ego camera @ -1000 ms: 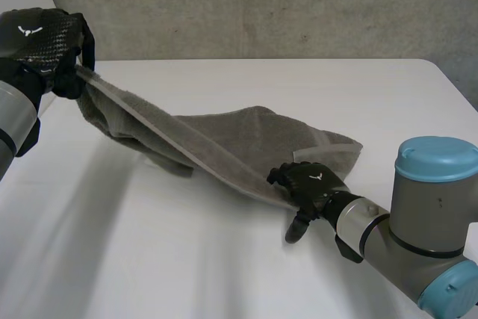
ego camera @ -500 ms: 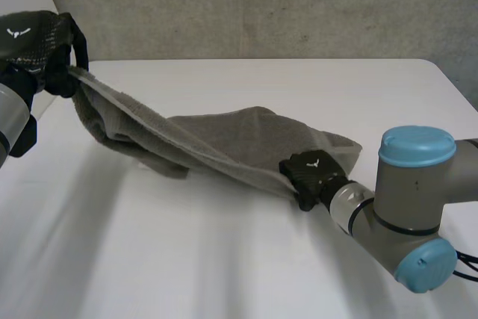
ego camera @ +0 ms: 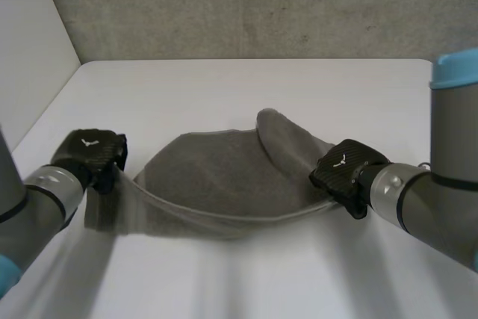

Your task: Fold the towel.

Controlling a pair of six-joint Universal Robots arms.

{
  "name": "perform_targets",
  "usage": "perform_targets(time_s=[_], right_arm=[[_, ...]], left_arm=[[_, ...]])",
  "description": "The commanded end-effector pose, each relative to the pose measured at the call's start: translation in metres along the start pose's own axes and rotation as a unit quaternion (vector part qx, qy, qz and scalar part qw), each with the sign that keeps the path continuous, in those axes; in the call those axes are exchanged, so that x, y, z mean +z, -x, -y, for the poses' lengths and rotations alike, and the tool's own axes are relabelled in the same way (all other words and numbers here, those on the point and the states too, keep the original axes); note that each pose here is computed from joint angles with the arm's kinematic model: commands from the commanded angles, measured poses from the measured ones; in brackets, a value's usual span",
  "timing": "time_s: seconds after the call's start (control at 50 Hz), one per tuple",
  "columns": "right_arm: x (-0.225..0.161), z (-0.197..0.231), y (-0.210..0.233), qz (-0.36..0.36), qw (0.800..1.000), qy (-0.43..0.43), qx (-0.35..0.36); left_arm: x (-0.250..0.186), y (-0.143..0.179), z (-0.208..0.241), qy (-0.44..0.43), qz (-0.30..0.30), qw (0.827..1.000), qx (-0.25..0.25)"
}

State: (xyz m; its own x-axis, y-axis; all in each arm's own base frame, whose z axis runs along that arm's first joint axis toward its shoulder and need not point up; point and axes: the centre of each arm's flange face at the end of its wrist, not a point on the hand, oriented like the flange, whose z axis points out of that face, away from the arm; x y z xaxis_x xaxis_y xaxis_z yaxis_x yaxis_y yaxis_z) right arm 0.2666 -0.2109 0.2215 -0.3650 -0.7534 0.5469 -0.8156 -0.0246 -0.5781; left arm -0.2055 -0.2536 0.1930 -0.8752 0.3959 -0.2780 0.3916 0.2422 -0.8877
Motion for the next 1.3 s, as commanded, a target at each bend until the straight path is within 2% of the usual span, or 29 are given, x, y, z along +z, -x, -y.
perform_targets(time_s=[0.02, 0.08, 0.12, 0.14, 0.16, 0.18, 0.2, 0.22, 0.24, 0.26, 0.28, 0.3, 0.32, 0.36, 0.42, 0.44, 0.46, 0.48, 0.5, 0.52, 0.54, 0.56, 0.6, 0.72, 0.84, 0.94, 1.06, 1.2, 1.3], right_arm=[[0.033, 0.015, -0.024, -0.042, 0.999, -0.017, -0.010], [0.050, 0.044, -0.058, -0.120, 0.989, -0.080, -0.011], [0.047, 0.084, -0.100, -0.227, 0.959, -0.170, 0.001], [0.047, 0.085, -0.101, -0.227, 0.959, -0.170, 0.001], [0.037, 0.106, -0.121, -0.279, 0.934, -0.221, 0.008], [0.024, 0.125, -0.139, -0.327, 0.905, -0.271, 0.015], [0.024, 0.125, -0.139, -0.327, 0.905, -0.272, 0.015], [0.011, 0.140, -0.154, -0.365, 0.876, -0.316, 0.019], [0.011, 0.140, -0.154, -0.365, 0.875, -0.316, 0.019], [-0.002, 0.152, -0.164, -0.394, 0.849, -0.350, 0.021], [-0.017, 0.160, -0.172, -0.417, 0.827, -0.375, 0.023], [-0.017, 0.160, -0.172, -0.417, 0.827, -0.376, 0.023], [-0.028, 0.166, -0.175, -0.429, 0.814, -0.391, 0.021], [-0.032, 0.168, -0.173, -0.427, 0.814, -0.392, 0.020], [-0.028, 0.163, -0.163, -0.403, 0.837, -0.370, 0.020], [-0.022, 0.156, -0.156, -0.382, 0.856, -0.347, 0.021], [-0.022, 0.156, -0.156, -0.381, 0.857, -0.347, 0.021], [-0.014, 0.147, -0.146, -0.354, 0.878, -0.320, 0.022], [-0.006, 0.138, -0.136, -0.325, 0.899, -0.293, 0.023], [-0.006, 0.137, -0.136, -0.325, 0.899, -0.293, 0.023], [0.003, 0.127, -0.124, -0.294, 0.918, -0.266, 0.024], [0.003, 0.127, -0.124, -0.293, 0.918, -0.265, 0.024], [0.020, 0.106, -0.093, -0.235, 0.947, -0.218, 0.025], [0.058, 0.063, -0.031, -0.139, 0.978, -0.155, 0.021], [0.086, 0.029, 0.017, -0.064, 0.991, -0.118, 0.016], [0.095, 0.009, 0.041, -0.028, 0.995, -0.090, 0.020], [0.079, 0.021, 0.027, -0.046, 0.991, -0.112, 0.049], [0.038, 0.048, -0.005, -0.082, 0.971, -0.169, 0.145], [0.029, 0.037, -0.015, -0.083, 0.960, -0.158, 0.215]], left_arm=[[0.040, -0.005, 0.012, -0.034, 0.000, 0.999, 0.040], [0.059, -0.003, 0.048, -0.101, 0.012, 0.994, 0.044], [0.064, 0.001, 0.075, -0.147, 0.024, 0.988, 0.043], [0.067, 0.008, 0.107, -0.201, 0.042, 0.978, 0.039], [0.067, 0.008, 0.107, -0.201, 0.042, 0.978, 0.039], [0.065, 0.019, 0.141, -0.259, 0.067, 0.963, 0.029], [0.059, 0.030, 0.173, -0.314, 0.095, 0.944, 0.011], [0.059, 0.031, 0.173, -0.315, 0.095, 0.944, 0.010], [0.048, 0.043, 0.203, -0.368, 0.122, 0.922, -0.014], [0.048, 0.043, 0.204, -0.368, 0.123, 0.921, -0.015], [0.037, 0.055, 0.228, -0.412, 0.147, 0.898, -0.041], [0.026, 0.065, 0.248, -0.448, 0.164, 0.876, -0.065], [0.026, 0.065, 0.248, -0.448, 0.164, 0.876, -0.065], [0.011, 0.075, 0.268, -0.482, 0.179, 0.853, -0.091], [0.010, 0.075, 0.270, -0.481, 0.179, 0.853, -0.091], [0.012, 0.074, 0.265, -0.470, 0.177, 0.860, -0.091], [0.016, 0.072, 0.257, -0.451, 0.172, 0.871, -0.092], [0.016, 0.072, 0.257, -0.451, 0.172, 0.871, -0.092], [0.023, 0.069, 0.244, -0.424, 0.167, 0.886, -0.092], [0.030, 0.066, 0.227, -0.392, 0.162, 0.901, -0.090], [0.030, 0.066, 0.227, -0.391, 0.162, 0.901, -0.090], [0.037, 0.061, 0.206, -0.359, 0.153, 0.916, -0.089], [0.044, 0.056, 0.184, -0.324, 0.148, 0.930, -0.088], [0.067, 0.044, 0.099, -0.228, 0.126, 0.962, -0.079], [0.073, 0.027, 0.043, -0.185, 0.107, 0.974, -0.071], [0.073, 0.024, 0.029, -0.179, 0.105, 0.976, -0.070], [0.068, 0.041, 0.037, -0.188, 0.126, 0.971, -0.073], [0.057, 0.055, 0.045, -0.200, 0.141, 0.967, -0.075], [0.049, 0.063, 0.043, -0.198, 0.145, 0.967, -0.075]])
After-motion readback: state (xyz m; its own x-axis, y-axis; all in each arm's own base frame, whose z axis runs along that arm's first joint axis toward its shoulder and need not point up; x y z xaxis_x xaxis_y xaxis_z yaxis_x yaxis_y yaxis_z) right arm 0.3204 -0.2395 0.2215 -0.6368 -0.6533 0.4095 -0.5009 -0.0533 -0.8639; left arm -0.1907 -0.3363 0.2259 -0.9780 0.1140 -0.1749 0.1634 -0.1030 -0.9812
